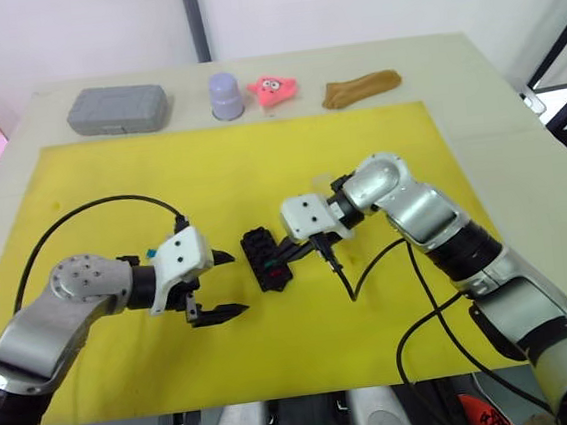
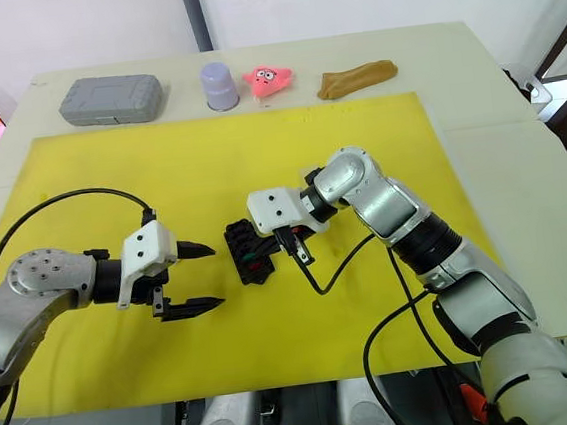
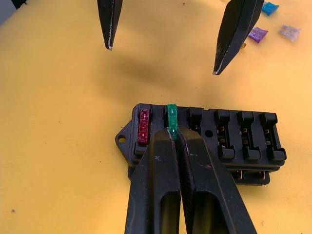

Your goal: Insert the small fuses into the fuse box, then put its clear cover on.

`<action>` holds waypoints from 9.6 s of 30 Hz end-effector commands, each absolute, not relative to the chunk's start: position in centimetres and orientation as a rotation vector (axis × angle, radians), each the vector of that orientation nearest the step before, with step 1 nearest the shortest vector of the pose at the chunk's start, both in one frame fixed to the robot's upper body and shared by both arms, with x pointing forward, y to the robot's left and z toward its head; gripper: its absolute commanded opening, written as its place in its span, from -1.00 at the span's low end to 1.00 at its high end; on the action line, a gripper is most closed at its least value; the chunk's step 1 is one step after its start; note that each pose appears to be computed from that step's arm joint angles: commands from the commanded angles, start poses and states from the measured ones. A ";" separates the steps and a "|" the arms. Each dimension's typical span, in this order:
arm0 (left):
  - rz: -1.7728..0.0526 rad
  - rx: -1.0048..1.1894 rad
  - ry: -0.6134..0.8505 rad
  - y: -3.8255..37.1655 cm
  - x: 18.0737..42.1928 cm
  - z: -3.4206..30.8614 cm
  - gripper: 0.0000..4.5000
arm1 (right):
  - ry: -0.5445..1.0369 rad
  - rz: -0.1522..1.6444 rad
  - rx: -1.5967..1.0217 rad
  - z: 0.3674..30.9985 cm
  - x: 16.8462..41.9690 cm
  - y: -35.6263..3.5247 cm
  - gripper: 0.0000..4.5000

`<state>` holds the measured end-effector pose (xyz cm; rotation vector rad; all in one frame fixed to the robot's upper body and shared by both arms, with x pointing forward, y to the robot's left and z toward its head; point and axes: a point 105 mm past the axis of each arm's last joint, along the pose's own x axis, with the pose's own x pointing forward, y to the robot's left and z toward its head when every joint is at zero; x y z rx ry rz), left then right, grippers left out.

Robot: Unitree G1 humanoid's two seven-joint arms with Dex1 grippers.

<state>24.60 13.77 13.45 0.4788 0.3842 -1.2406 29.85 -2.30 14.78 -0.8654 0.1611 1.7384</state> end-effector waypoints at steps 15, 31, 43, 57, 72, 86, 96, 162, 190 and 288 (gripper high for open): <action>-1.257 0.506 0.341 13.3 24.4 14.2 1.00 | 0.097 1.694 -0.897 16.0 30.3 -1.8 -0.71; -1.259 0.510 0.338 13.2 24.5 14.2 1.00 | 0.087 1.696 -0.896 16.6 30.2 -2.0 -0.71; -1.261 0.515 0.334 13.1 24.6 14.2 1.00 | 0.104 1.716 -0.884 16.6 29.8 -2.1 -0.71; -1.258 0.517 0.330 13.1 24.7 14.3 1.00 | 0.117 1.727 -0.845 17.0 29.4 -1.7 -0.71; -1.255 0.516 0.329 13.2 24.7 14.2 1.00 | 0.131 1.734 -0.830 17.1 29.2 -1.6 -0.99; -1.254 0.518 0.327 13.2 24.7 14.2 1.00 | 0.132 1.726 -0.898 16.3 29.6 -1.6 -0.99; -1.252 0.517 0.326 13.1 24.6 14.3 1.00 | 0.159 1.726 -0.924 15.4 29.8 -1.7 -0.99; -1.227 0.527 0.323 13.8 25.4 14.5 1.00 | 0.182 1.684 -0.712 13.1 29.0 -2.9 -0.96; -1.140 0.425 0.307 16.8 25.6 17.4 1.00 | 0.021 1.660 -0.505 21.0 29.0 -3.1 -0.96; -0.860 -0.677 0.773 27.9 30.9 11.1 0.01 | -0.144 1.612 -0.755 23.9 27.1 -3.6 1.00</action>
